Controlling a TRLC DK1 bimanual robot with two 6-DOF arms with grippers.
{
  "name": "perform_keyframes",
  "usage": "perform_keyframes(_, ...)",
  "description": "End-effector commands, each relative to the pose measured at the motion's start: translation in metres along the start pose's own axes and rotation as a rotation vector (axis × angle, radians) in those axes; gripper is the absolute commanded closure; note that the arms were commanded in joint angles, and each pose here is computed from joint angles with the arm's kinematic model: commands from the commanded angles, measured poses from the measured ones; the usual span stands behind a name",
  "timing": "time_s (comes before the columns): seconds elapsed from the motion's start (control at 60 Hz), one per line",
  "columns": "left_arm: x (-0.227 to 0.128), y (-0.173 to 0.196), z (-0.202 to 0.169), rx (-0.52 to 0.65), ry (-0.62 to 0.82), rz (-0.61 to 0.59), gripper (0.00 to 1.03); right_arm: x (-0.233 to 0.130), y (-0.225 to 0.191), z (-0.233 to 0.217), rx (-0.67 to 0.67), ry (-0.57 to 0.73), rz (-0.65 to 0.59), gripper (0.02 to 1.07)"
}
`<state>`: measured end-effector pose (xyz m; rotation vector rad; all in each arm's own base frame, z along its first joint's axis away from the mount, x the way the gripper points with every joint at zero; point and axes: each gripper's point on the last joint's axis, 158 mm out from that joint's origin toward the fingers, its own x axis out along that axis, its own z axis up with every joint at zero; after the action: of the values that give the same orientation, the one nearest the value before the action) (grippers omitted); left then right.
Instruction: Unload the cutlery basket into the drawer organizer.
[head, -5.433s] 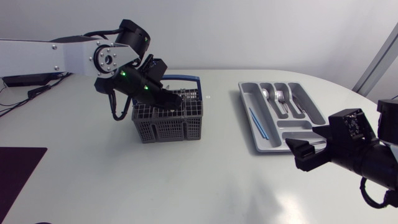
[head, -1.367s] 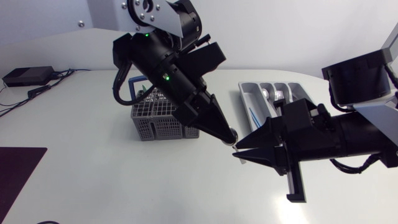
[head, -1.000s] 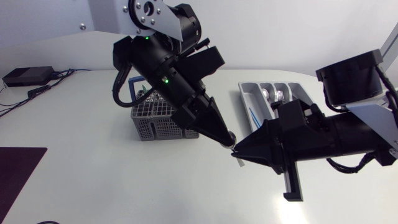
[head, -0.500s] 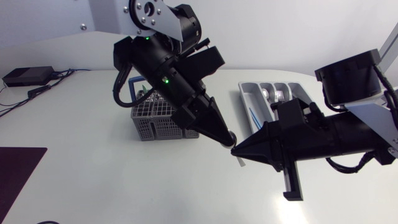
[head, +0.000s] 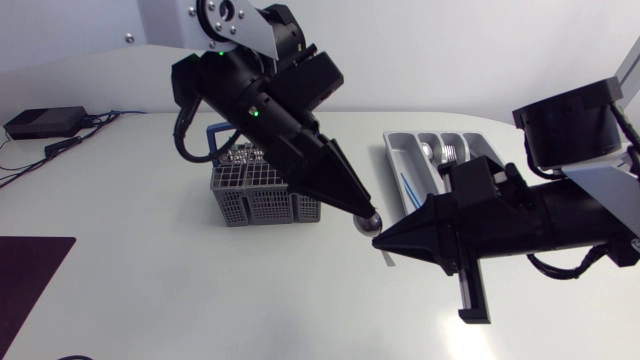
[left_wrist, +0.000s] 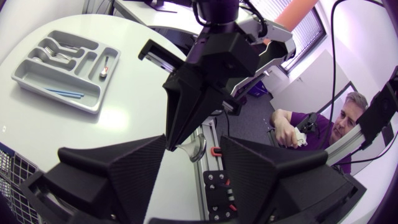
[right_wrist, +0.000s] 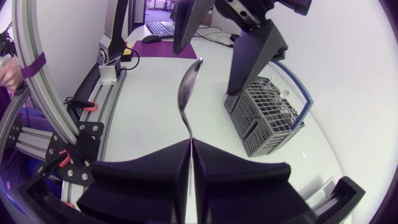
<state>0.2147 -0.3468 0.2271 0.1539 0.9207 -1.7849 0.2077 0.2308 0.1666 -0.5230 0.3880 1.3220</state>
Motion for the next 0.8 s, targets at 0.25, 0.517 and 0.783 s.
perform_keyframes(0.25,-0.074,0.044,0.038,-0.125,-0.212,0.154,0.06,-0.021,-0.036,-0.050,0.042,0.071,-0.134,1.01)
perform_keyframes(0.517,-0.095,0.100,0.006,-0.240,-0.194,0.375,0.06,-0.057,-0.080,-0.107,0.030,0.166,-0.313,1.01)
perform_keyframes(0.783,-0.108,0.154,-0.044,-0.371,-0.107,0.635,0.05,-0.085,-0.103,-0.173,-0.035,0.307,-0.497,1.01)
